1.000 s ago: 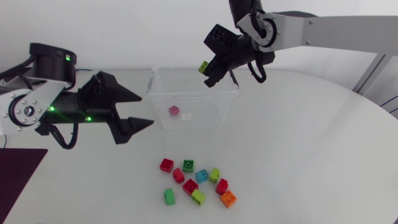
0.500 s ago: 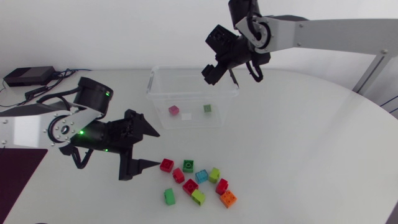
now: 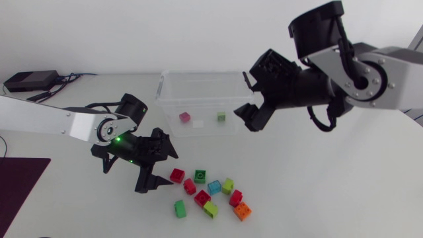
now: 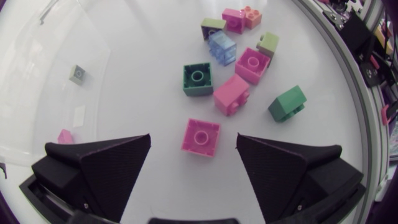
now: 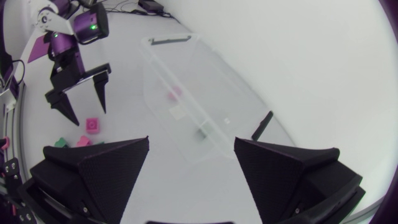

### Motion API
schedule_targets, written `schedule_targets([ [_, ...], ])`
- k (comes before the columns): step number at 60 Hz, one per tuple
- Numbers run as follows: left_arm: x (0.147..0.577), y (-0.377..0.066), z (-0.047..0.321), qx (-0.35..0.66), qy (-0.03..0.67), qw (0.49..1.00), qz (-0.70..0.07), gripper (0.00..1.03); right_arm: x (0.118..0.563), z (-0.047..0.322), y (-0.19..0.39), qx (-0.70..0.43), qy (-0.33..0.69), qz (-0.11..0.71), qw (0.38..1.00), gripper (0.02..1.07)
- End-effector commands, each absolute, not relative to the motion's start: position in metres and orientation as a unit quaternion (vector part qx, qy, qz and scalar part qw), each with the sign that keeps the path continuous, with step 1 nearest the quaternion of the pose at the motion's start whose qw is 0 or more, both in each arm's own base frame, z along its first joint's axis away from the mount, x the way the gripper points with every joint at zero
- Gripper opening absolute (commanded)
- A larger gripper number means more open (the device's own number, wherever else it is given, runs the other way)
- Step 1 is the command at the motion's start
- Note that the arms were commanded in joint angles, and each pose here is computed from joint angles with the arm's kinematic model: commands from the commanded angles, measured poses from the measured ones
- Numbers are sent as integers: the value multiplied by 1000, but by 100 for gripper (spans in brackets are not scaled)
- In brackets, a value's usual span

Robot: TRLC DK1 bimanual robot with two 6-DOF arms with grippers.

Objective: Pick up the duplo bricks and place them in the container

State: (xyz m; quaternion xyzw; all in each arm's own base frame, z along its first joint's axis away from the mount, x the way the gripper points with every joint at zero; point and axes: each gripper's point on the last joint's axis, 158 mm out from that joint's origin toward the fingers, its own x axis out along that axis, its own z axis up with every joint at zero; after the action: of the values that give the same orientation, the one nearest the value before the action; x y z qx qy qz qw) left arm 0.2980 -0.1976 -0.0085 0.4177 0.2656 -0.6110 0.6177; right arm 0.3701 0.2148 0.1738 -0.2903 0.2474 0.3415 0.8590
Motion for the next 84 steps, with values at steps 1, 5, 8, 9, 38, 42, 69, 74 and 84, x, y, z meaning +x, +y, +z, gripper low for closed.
schedule_targets([
  [1, 302, -199, -17, 431, 262, 600, -621, 93, 348, 148, 212, -278, 281, 345, 852, 100],
  [5, 302, -200, -22, 432, 266, 595, -623, 91, 337, 129, 213, -282, 306, 341, 843, 100],
  [8, 303, -200, -25, 434, 268, 593, -624, 89, 325, 114, 215, -286, 324, 346, 833, 99],
  [9, 303, -200, -25, 434, 268, 593, -624, 88, 320, 109, 216, -285, 332, 349, 829, 98],
  [38, 289, -204, -24, 426, 273, 591, -628, 29, 252, 21, 210, -309, 488, 353, 736, 93],
  [42, 292, -204, -16, 426, 269, 600, -621, 29, 249, 17, 209, -308, 501, 347, 731, 93],
  [69, 333, -187, 134, 403, 161, 742, -510, 29, 221, -8, 217, -324, 550, 358, 682, 93],
  [74, 347, -183, 165, 385, 142, 771, -486, 29, 223, -12, 220, -326, 551, 359, 679, 93],
  [84, 376, -179, 208, 348, 100, 822, -439, 29, 227, -14, 227, -328, 548, 361, 680, 93],
])
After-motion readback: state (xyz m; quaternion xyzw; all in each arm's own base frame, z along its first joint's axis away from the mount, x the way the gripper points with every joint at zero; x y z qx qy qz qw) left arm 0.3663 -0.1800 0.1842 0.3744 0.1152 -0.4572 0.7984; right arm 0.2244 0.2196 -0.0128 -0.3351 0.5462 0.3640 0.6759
